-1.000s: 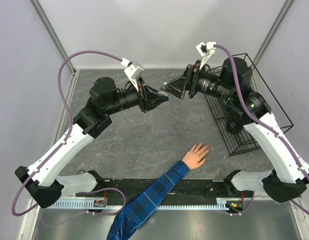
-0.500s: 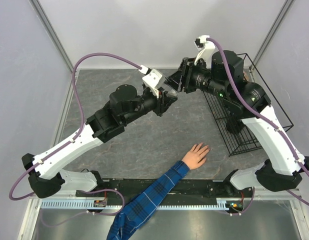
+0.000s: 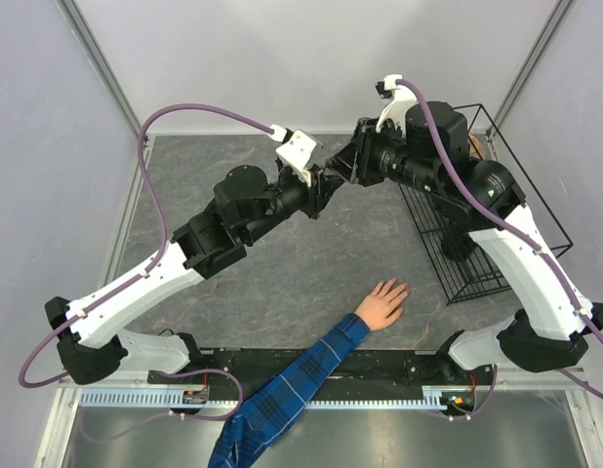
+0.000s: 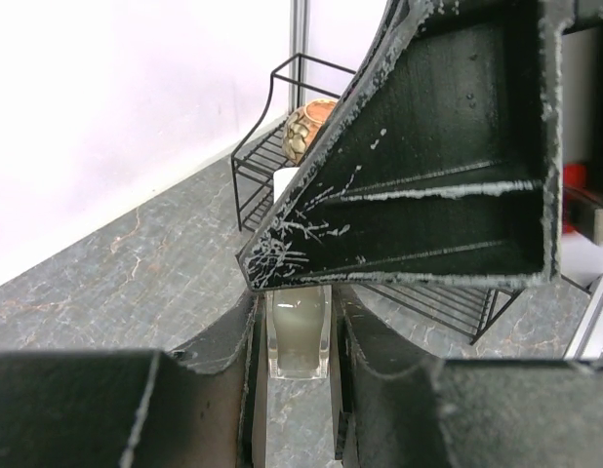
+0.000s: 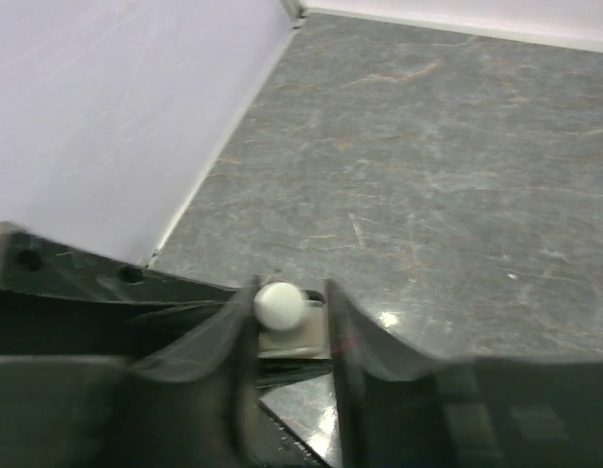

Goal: Paint the nails

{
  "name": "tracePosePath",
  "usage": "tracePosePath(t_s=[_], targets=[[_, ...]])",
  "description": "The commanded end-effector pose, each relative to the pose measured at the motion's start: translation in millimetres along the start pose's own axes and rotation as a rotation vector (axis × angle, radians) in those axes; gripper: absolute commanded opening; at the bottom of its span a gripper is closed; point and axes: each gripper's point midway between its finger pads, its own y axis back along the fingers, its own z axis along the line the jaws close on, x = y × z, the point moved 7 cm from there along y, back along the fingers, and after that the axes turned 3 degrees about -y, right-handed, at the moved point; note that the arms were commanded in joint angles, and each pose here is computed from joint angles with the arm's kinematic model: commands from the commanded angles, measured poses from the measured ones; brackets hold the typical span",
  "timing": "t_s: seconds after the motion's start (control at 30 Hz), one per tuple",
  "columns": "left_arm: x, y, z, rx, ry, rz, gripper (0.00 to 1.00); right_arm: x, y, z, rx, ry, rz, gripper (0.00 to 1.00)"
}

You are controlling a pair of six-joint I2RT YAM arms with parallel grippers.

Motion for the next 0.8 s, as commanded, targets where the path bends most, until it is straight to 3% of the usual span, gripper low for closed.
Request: tracePosePath(t_s=[0.0, 0.07, 0.2, 0.23, 0.27, 0.3, 0.33, 0.47, 0.6, 0.63, 0.67, 0.7, 0.73, 0.77], targets=[[-26, 0, -1, 0.007, -0.027, -0.109, 0.02, -6, 0, 7, -0.032, 0.005, -0.02, 0.23], [-28, 2, -4, 0.043, -0.018, -0.112, 0.02, -8, 2, 11, -0.068, 0.014, -0.028, 0.0], [-30, 19, -13, 0.331, 0.14, -0.131, 0.02, 12, 6, 21, -0.323, 0.181, 0.033, 0.0], [-33, 34, -27, 0.578, 0.155, -0.185, 0.02, 10, 10, 29, -0.441, 0.276, -0.011, 0.0], [-33, 38, -13, 0.64, 0.184, -0.201, 0.02, 34, 24, 31, -0.63, 0.317, 0.058, 0.0], [-34, 47, -16, 0.741, 0.313, -0.169, 0.02, 40, 29, 32, -0.709, 0.337, 0.053, 0.0], [-34, 55, -20, 0.875, 0.289, -0.196, 0.02, 32, 33, 31, -0.746, 0.314, -0.002, 0.0], [-32, 64, -13, 0.9, 0.345, -0.129, 0.02, 41, 34, 29, -0.832, 0.239, 0.085, 0.0], [-28, 64, -8, 0.821, 0.26, -0.117, 0.02, 33, 39, 27, -0.744, 0.22, 0.018, 0.0], [-31, 63, -5, 0.781, 0.255, -0.118, 0.02, 30, 38, 24, -0.686, 0.2, -0.001, 0.08], [-26, 61, -2, 0.743, 0.242, -0.094, 0.02, 23, 40, 24, -0.639, 0.187, -0.029, 0.41], [-26, 62, 0, 0.705, 0.235, -0.088, 0.02, 20, 39, 22, -0.597, 0.16, -0.035, 0.46], [-29, 57, 8, 0.602, 0.233, -0.103, 0.02, 19, 35, 14, -0.491, 0.123, -0.036, 0.61], [-28, 55, 13, 0.535, 0.219, -0.105, 0.02, 10, 35, 14, -0.443, 0.105, -0.054, 0.65]])
